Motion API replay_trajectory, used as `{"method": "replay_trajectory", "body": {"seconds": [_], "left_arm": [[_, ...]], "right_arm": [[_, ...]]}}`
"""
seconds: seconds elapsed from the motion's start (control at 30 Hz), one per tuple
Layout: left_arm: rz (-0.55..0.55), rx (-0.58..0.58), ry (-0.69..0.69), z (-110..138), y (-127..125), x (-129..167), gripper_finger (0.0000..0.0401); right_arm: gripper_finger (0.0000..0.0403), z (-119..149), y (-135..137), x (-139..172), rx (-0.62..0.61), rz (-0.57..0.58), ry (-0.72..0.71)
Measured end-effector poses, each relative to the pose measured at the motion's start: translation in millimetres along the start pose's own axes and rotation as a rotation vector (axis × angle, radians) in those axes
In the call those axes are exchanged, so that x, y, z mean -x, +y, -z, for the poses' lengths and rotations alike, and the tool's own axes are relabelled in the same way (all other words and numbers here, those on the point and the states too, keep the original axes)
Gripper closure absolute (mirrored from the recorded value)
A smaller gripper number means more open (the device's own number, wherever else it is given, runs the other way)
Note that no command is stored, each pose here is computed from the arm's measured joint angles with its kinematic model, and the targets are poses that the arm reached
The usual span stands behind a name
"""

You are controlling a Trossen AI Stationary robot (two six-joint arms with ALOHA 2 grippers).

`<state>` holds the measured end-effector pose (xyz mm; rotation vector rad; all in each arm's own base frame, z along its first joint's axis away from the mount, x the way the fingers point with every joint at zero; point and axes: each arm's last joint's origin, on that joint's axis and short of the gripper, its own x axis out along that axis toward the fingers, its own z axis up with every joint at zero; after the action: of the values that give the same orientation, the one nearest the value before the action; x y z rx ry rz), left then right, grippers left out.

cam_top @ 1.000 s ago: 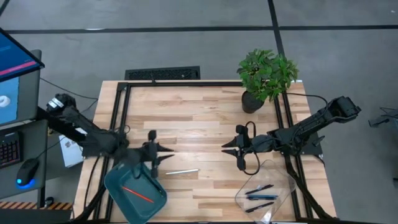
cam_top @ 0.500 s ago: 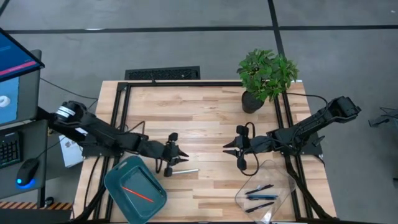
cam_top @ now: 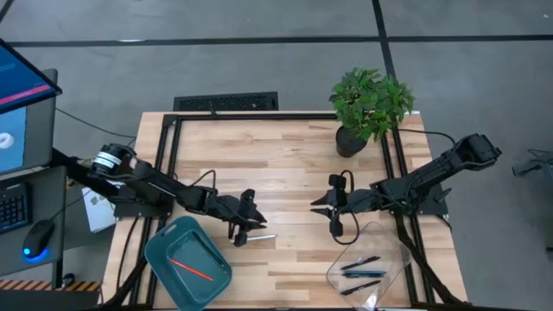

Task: Sort pens & pencils
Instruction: Put the white pencil in the blue bin

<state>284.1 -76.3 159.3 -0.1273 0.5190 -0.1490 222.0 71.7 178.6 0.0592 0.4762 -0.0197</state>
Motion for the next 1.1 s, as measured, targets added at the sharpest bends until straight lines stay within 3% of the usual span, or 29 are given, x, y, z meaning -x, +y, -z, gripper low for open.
{"method": "replay_trajectory", "body": {"seconds": [0.53, 1.1], "left_arm": [[0.056, 0.135, 0.073, 11.0, -14.5, -2.0, 0.0307], [0.031, 0.149, 0.126, -7.7, -24.5, -4.9, 0.0307]], "right_arm": [[0.0290, -2.2, -10.9, -2.9, -0.023, 0.046, -0.004], [0.0290, -2.7, -13.4, -3.5, -0.037, 0.055, -0.005]]}}
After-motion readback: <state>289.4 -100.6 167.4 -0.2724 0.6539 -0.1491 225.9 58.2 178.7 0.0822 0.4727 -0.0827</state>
